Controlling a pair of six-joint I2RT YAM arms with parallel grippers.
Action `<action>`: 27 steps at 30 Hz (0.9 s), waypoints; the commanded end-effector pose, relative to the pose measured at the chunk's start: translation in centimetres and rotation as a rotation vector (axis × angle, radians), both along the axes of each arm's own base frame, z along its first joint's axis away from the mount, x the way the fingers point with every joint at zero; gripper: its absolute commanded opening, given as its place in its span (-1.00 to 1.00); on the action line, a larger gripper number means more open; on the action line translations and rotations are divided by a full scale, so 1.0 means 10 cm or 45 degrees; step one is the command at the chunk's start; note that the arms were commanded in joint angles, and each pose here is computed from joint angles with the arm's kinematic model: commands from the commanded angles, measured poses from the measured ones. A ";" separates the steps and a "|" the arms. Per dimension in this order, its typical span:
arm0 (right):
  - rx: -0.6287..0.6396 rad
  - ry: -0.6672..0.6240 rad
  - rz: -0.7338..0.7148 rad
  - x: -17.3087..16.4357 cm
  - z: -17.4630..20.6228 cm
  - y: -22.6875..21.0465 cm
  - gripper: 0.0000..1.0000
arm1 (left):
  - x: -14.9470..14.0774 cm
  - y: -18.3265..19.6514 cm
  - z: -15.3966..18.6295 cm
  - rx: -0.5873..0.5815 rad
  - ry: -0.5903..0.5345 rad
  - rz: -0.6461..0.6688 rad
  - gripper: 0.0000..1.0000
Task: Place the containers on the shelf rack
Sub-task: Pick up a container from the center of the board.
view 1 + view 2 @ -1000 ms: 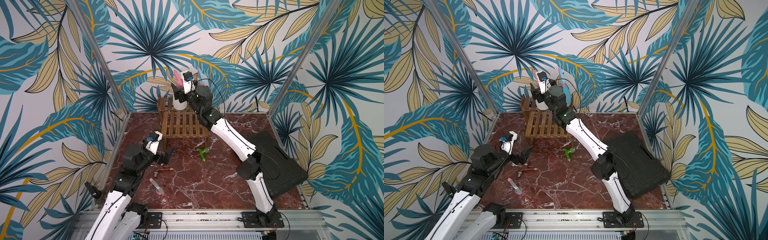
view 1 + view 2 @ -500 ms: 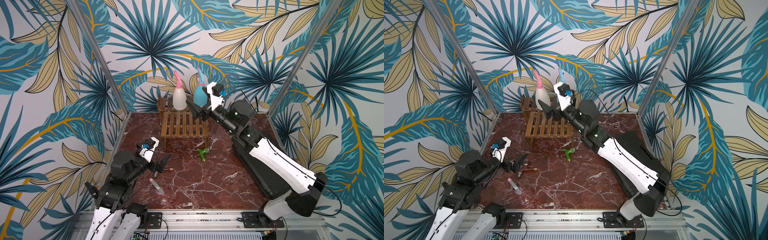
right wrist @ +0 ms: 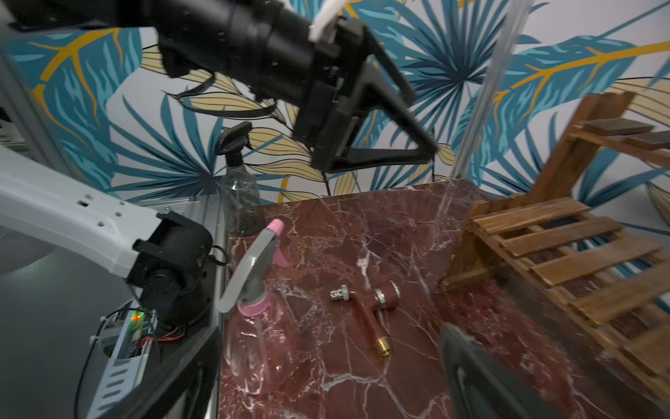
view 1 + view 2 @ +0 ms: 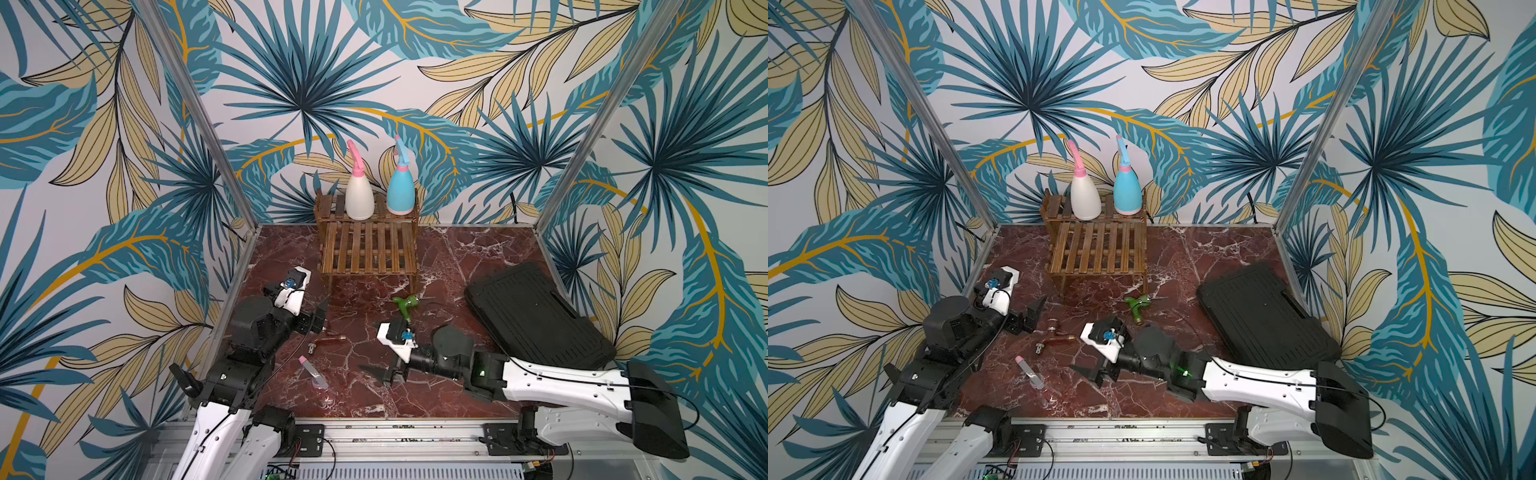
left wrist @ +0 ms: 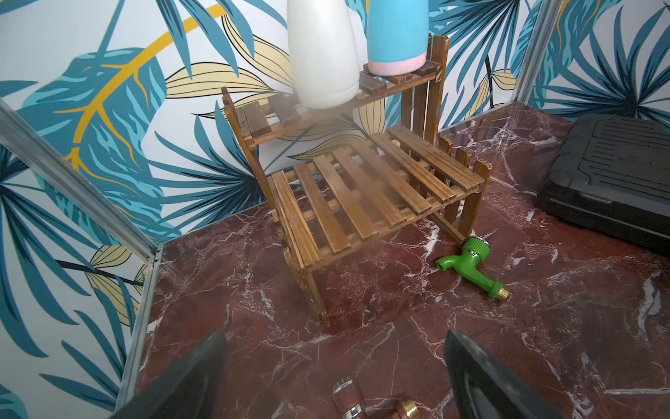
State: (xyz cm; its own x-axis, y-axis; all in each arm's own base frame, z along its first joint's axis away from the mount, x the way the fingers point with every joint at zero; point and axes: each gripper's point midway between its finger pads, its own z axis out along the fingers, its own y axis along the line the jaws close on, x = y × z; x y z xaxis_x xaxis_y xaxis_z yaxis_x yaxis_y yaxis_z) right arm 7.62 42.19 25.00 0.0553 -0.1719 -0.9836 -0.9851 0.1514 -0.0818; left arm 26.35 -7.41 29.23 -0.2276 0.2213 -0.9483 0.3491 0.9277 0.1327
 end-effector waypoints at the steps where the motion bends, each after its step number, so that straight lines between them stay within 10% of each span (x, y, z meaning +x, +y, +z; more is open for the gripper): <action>1: 0.045 -0.066 0.012 -0.17 0.04 0.28 0.99 | 0.06 0.02 0.07 0.001 -0.079 0.012 1.00; 14: -0.201 0.056 -0.003 -0.26 -0.53 1.06 0.93 | -0.03 -0.01 -0.01 0.017 -0.077 -0.032 1.00; 27: -0.442 0.140 -0.027 -0.26 -1.04 1.16 0.14 | -0.07 -0.04 -0.03 0.013 -0.077 -0.059 1.00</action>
State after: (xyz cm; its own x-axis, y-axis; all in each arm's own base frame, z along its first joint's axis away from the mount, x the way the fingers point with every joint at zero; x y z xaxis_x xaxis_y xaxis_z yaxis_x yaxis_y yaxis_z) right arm 5.06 54.06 15.60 -0.0305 -0.4562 -0.8893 -0.9894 0.1400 -0.0379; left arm 25.81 -7.78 28.57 -0.1851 0.2368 -0.9538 0.3759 0.9138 0.1539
